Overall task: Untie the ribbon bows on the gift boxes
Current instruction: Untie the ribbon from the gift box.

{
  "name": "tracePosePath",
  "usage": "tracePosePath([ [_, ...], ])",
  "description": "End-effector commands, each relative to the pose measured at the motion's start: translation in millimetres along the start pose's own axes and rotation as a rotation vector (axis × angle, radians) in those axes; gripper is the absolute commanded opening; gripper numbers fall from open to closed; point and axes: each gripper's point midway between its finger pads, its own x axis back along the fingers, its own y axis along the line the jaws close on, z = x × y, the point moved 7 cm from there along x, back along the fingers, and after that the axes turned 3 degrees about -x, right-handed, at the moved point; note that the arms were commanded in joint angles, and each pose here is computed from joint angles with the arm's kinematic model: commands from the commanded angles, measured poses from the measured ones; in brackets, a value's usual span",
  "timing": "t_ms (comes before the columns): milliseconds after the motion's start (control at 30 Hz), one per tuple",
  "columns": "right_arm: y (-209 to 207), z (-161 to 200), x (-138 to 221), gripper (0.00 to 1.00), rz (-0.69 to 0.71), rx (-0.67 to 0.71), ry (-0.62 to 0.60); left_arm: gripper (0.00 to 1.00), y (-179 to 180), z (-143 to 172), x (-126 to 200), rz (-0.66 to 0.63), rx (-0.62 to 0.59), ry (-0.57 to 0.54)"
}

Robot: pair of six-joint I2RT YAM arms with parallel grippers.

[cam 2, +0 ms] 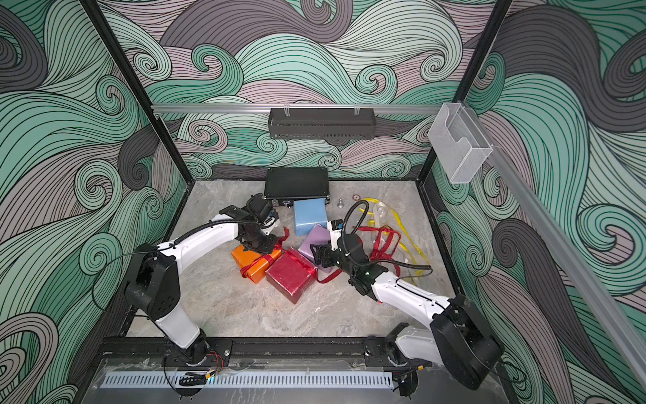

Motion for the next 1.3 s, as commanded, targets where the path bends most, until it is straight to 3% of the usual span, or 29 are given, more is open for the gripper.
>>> tracePosePath([
  [0,5.2,-6.7,-0.2,0.77,-0.013,0.012,-0.015,0.00,-2.8,-5.3,29.4,-0.024,0.007,-0.130],
  [333,5.2,-6.3,-1.4,0.78,-0.011,0.012,-0.008,0.00,31.2,9.7,108.5,-0.351,0.196,-0.539],
  [433,5.6,-6.7,-1.7,0.78,-0.014,0.010,-0.006,0.00,50.1,24.9,129.5,-0.490,0.324,-0.669],
  [533,5.3,-6.1,-2.5,0.78,-0.012,0.011,-0.002,0.00,70.6,45.4,140.9,-0.560,0.498,-0.721],
  [667,6.4,-5.4,-4.6,0.78,-0.021,0.011,0.010,0.00,99.4,68.9,131.8,-0.546,0.728,-0.681],
  [833,8.3,-3.6,-9.8,0.78,-0.036,0.011,0.040,0.00,139.4,97.2,93.4,-0.468,1.039,-0.490],
  [967,8.9,-2.0,-13.1,0.78,-0.041,0.011,0.058,0.00,160.2,115.9,75.5,-0.454,1.213,-0.381],
  [1267,10.0,-0.5,-17.3,0.78,-0.045,0.016,0.082,0.04,189.9,161.4,69.9,-0.413,1.491,-0.409],
])
